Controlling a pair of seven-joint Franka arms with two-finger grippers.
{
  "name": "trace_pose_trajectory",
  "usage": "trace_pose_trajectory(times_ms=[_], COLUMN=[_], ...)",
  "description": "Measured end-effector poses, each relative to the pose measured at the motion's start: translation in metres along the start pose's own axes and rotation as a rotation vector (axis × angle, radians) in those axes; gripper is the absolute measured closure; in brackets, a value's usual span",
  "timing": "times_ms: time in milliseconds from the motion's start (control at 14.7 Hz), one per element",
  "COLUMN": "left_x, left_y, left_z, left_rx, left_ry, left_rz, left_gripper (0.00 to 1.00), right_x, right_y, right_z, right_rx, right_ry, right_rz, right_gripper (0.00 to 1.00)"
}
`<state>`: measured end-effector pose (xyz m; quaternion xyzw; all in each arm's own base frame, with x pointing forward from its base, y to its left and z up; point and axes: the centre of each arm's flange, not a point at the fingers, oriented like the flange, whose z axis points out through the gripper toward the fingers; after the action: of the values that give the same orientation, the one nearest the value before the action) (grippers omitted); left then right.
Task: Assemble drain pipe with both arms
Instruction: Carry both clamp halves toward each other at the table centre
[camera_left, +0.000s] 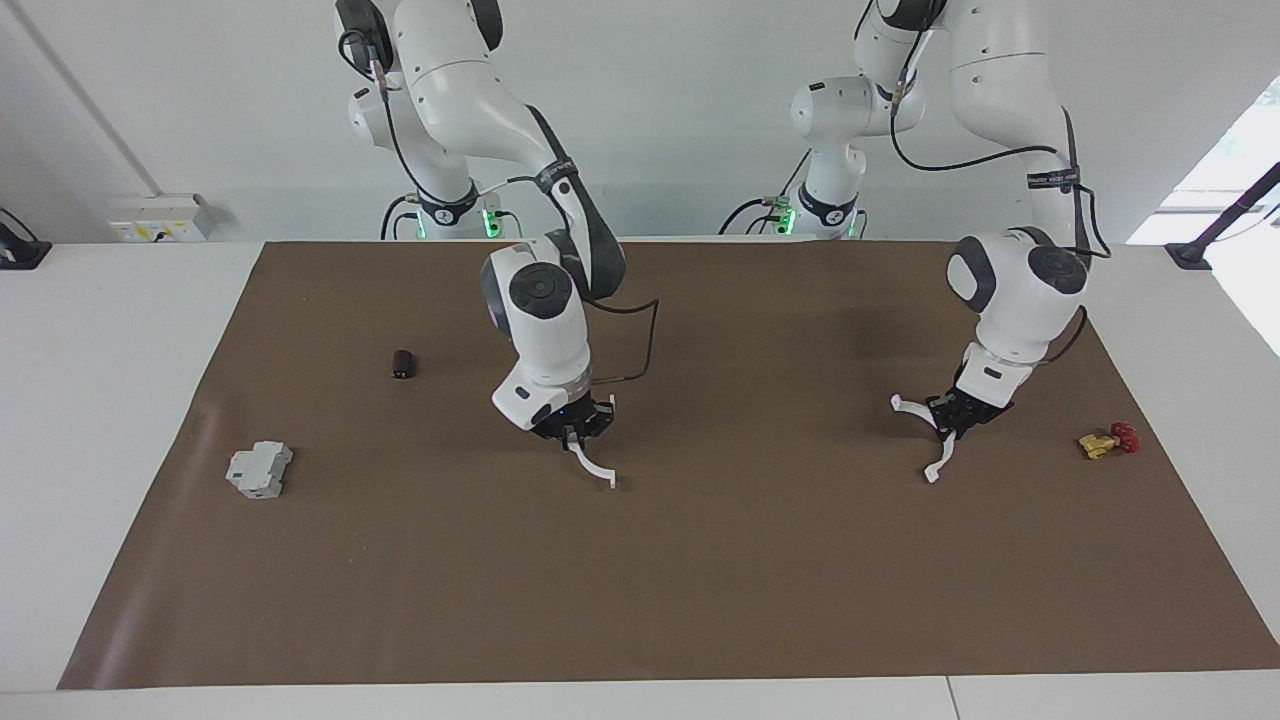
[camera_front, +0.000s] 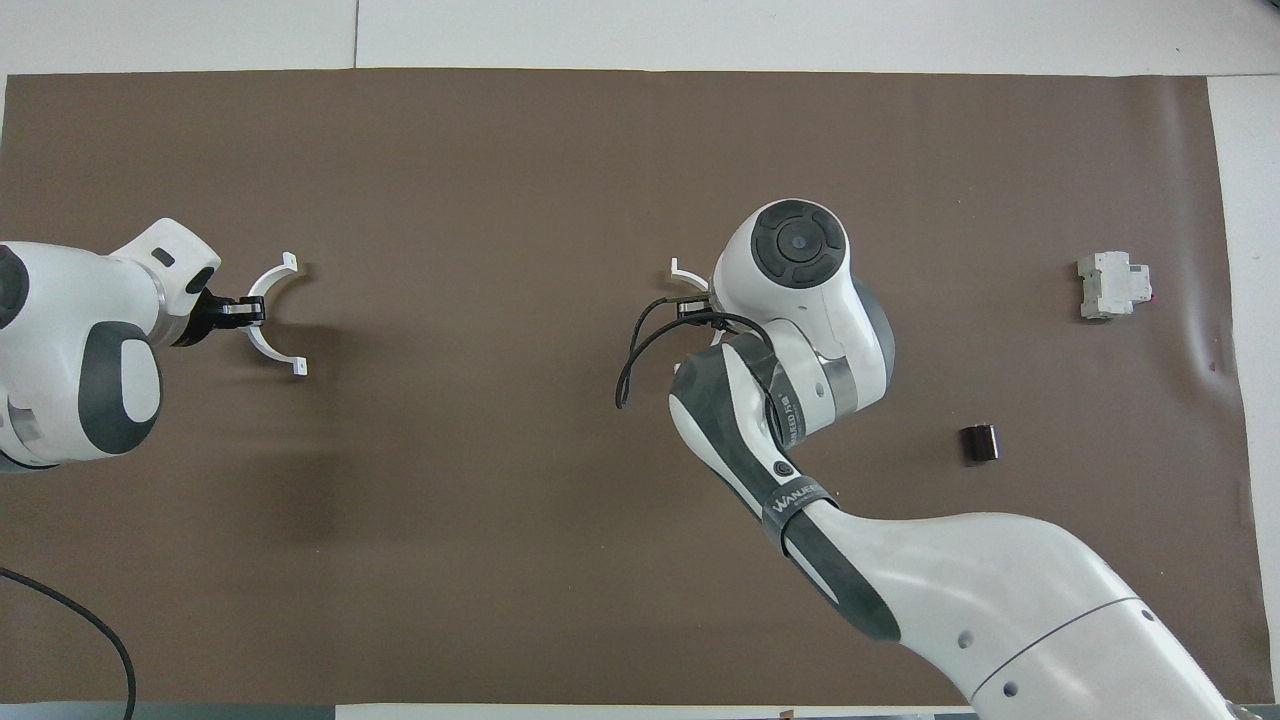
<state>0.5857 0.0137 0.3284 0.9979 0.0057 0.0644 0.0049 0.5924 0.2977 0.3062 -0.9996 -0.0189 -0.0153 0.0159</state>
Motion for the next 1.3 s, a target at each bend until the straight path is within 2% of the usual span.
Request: trace_pose_trajectory(times_ms=[205,409,614,818,886,1023,1159,1227,1295], left_x=[0.021,0.036,0.039,0.033,0.031,0.024,0.021,0.020,0.019], left_y=[0.024,0.070,0.131,0.178,0.192,0.219,0.246,0.259,0.275], left_z=[-0.045,-0.081,-0.098,-0.097,-0.097,-0.091,-0.082,-0.077,-0.072], left_rx=[0.011,0.100,0.111,0.100,0.092,0.080,0.073,0.070,0.068], left_ry=[-0.045,-0.050,-0.035,-0.026,-0.024,-0.023,-0.021,-0.018,-0.020], left_rz=[0.056,0.125,0.160,0.169,0.165,0.158,0.149,0.147,0.148], left_gripper=[0.79,0.79,0.79,0.79,0.79,0.79,0.79,0.79,0.79], right_x=[-0.006,-0.010,-0.013,-0.015,-0.014,-0.005,0.009,0.018,0.026], right_y=[-0.015,-0.019,-0.017,-0.015,-0.015,-0.015,-0.003,0.013,0.036], right_z=[0.002,0.004,0.011,0.016,0.014,-0.002,-0.034,-0.055,-0.079], right_rx=[0.005,0.005,0.003,0.005,0.007,0.007,-0.004,-0.006,-0.006], right_ry=[0.010,0.008,0.007,0.012,0.016,0.018,0.008,0.009,0.010], right_rz=[-0.023,-0.031,-0.030,-0.029,-0.029,-0.023,0.000,0.027,0.064], right_gripper=[0.80,0.80,0.80,0.78,0.71,0.50,0.32,0.17,0.07])
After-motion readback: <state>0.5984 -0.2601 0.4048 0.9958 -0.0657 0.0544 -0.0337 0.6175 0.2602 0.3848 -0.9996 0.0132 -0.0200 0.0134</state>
